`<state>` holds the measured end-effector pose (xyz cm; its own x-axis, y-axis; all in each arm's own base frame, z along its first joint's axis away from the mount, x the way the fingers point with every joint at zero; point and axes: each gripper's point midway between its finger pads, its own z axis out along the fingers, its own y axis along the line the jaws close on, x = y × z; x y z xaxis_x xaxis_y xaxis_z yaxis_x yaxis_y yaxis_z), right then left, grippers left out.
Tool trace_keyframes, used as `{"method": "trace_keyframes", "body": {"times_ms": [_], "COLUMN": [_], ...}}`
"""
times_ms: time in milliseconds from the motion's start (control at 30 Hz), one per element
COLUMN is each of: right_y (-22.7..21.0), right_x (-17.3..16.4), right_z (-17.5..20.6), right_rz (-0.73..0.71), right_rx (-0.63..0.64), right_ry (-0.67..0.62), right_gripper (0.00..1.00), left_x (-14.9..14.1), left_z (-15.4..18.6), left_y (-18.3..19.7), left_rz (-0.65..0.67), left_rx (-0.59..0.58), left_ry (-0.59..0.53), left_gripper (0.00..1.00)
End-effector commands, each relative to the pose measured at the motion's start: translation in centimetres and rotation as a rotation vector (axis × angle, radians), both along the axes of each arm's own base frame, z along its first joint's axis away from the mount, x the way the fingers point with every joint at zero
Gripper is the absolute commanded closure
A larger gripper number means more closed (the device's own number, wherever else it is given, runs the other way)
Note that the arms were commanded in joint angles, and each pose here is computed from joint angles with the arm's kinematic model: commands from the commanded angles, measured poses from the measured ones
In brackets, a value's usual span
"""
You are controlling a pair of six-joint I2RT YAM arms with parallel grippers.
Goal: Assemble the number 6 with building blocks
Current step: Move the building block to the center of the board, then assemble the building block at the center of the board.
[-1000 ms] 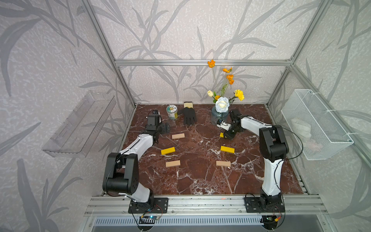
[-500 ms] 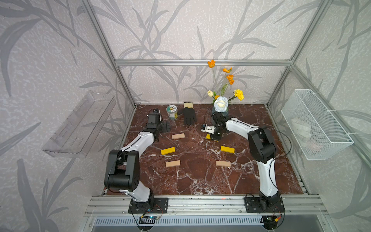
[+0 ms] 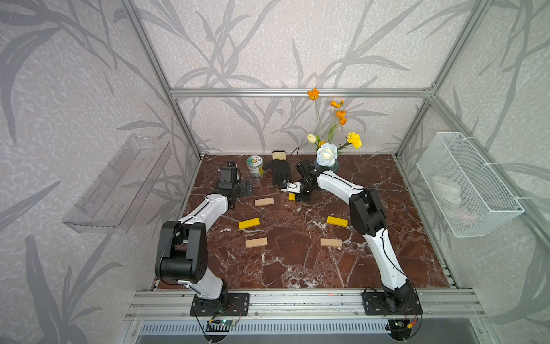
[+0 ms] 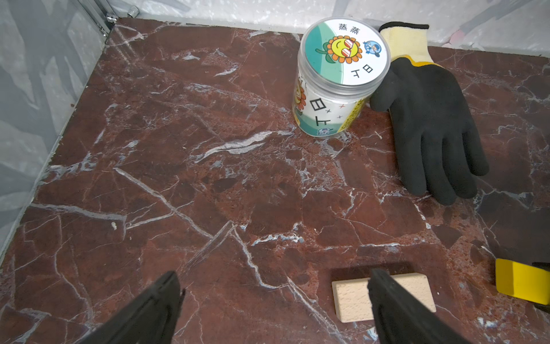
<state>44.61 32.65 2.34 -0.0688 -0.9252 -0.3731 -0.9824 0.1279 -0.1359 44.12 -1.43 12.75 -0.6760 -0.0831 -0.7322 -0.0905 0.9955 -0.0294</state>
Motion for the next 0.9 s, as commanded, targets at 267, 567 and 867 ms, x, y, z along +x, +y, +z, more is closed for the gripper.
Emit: {"method": "trace_keyframes", "body": {"times_ms": [267, 567, 867], "right_y": [-0.4, 1.0, 4.7], "right_x": [-2.3, -2.6, -6.2], "right_z": [-2.0, 0.4, 16.9], "right_rz": [0.104, 0.029, 0.034], "right_rx": [-0.072, 0.040, 0.380], "right_ry": [0.060, 0.090, 0.017], "right_gripper": [0.98, 0.01, 0.01], "left_x": [0.8, 0.1, -0.6], "left_z": [0.0, 0.4, 2.9], "left_y": [-0.2, -0.6, -3.0], "left_rz": [-0.011, -0.007, -0.033], "left_rx": [0.007, -0.008, -0.028], "left_ry": [0.003, 0.035, 0.117], "left_gripper": [0.01, 0.00, 0.00]}}
